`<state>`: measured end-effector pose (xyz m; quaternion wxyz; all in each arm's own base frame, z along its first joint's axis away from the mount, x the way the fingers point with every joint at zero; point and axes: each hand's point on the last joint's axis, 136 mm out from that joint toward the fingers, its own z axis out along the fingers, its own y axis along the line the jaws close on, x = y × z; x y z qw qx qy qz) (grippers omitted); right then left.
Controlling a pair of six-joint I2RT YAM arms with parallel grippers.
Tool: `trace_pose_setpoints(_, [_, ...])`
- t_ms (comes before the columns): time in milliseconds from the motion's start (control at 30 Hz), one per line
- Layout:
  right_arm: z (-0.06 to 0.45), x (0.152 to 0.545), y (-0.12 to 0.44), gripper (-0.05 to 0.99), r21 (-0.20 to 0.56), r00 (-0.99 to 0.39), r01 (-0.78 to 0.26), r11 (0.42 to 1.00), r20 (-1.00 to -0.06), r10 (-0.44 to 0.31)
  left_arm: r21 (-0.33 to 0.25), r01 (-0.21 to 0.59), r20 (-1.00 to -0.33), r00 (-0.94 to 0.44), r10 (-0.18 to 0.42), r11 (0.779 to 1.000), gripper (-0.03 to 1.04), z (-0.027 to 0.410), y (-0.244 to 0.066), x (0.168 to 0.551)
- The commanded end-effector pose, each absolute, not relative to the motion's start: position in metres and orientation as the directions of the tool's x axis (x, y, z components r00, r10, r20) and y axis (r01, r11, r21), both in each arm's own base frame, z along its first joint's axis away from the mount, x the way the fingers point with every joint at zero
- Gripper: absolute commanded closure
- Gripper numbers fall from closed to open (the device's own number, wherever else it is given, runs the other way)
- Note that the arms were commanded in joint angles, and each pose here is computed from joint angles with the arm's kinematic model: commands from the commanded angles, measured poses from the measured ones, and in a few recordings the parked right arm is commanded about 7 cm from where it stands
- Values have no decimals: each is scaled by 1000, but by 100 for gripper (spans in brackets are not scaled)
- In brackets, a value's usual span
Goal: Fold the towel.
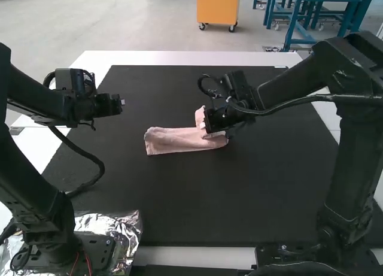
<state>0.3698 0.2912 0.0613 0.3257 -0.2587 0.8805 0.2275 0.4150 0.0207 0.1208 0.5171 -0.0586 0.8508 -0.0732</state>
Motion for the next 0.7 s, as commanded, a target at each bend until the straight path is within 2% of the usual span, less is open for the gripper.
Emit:
trace_pose_setpoints(0, [73, 375, 322, 96, 236, -626, -631, 739, -718, -305, -146, -38, -895, -420, -148, 989, 4, 133, 32, 411])
trace_pose_setpoints(267, [67, 367, 384, 96, 243, -592, -700, 672, -724, -355, -121, -45, -886, -445, -128, 992, 4, 116, 38, 400])
trace_pose_setpoints(667, [48, 363, 435, 94, 249, -580, -739, 627, -707, -403, -115, -40, -884, -452, -120, 993, 4, 108, 36, 394])
